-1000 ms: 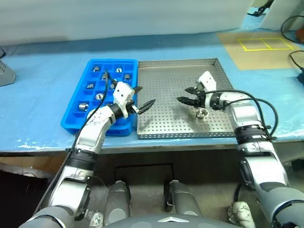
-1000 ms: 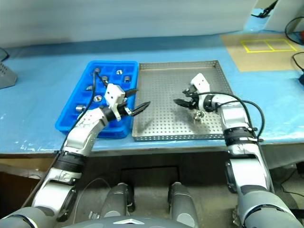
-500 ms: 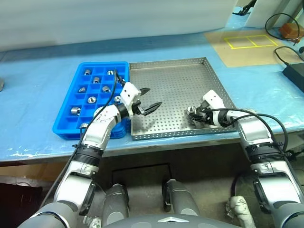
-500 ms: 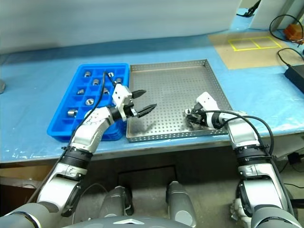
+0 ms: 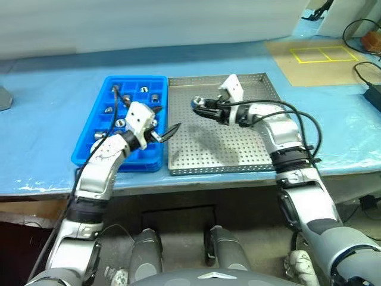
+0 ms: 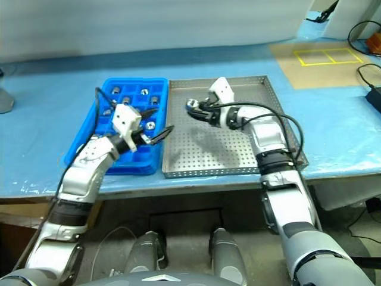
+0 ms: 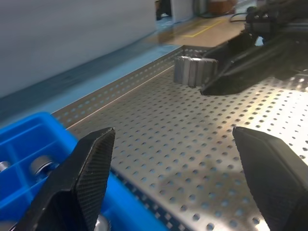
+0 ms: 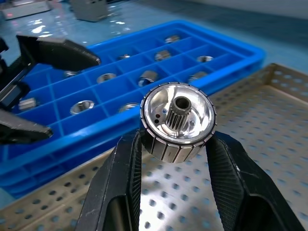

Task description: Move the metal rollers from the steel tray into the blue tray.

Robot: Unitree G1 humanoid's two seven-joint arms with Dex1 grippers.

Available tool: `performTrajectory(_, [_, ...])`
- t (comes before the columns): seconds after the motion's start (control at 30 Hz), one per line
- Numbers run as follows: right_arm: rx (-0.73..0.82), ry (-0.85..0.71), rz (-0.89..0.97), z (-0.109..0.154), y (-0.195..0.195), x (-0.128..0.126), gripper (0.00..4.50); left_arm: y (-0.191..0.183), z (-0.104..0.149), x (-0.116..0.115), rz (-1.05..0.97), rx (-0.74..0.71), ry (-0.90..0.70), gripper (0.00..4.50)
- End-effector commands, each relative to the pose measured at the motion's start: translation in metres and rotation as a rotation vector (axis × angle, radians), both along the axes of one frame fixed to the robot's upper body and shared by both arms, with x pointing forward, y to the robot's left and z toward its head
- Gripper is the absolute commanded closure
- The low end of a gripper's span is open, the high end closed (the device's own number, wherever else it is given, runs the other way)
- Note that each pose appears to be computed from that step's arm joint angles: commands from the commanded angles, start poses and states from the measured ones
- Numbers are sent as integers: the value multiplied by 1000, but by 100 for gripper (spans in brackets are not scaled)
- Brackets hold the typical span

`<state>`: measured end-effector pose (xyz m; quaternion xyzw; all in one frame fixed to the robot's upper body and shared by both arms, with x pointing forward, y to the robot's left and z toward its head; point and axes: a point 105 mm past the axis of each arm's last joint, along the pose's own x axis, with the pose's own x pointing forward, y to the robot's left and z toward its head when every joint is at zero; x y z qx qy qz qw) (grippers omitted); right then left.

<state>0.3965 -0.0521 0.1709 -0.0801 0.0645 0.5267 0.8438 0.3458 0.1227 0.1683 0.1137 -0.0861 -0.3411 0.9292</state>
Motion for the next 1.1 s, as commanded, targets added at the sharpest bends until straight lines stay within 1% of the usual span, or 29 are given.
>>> performTrajectory(0.03, [-50, -20, 203, -1, 28, -14, 297, 24, 12, -17, 110, 2, -54, 37])
performTrajectory(0.1, [-85, -9, 297, -9, 43, -21, 297, 40, 5, -29, 186, 10, -44, 37])
performTrajectory(0.23, [-120, -6, 426, -15, 61, -31, 297, 61, -3, -47, 290, 19, -27, 37])
performTrajectory(0.37, [-153, 1, 507, -25, 67, -37, 297, 74, -7, -55, 347, 32, -19, 37])
performTrajectory(0.43, [-209, 12, 542, -37, 66, -40, 297, 80, -8, -58, 369, 36, -19, 37])
performTrajectory(0.5, [-225, 16, 538, -41, 66, -39, 297, 82, -9, -59, 376, 35, -18, 37])
performTrajectory(0.8, [-241, 10, 490, -39, 61, -31, 297, 77, -12, -56, 358, 30, -14, 37])
performTrajectory(0.93, [-245, 15, 451, -41, 56, -27, 154, 71, -11, -53, 332, 25, -15, 37])
performTrajectory(1.0, [-209, 7, 407, -37, 58, -22, 85, 66, -8, -49, 308, 12, -17, 37])
performTrajectory(1.03, [-163, 5, 373, -31, 59, -18, 56, 62, -8, -45, 288, 6, -14, 37])
performTrajectory(1.1, [-59, 8, 293, -19, 58, -9, 56, 50, -11, -37, 250, 4, -7, 37])
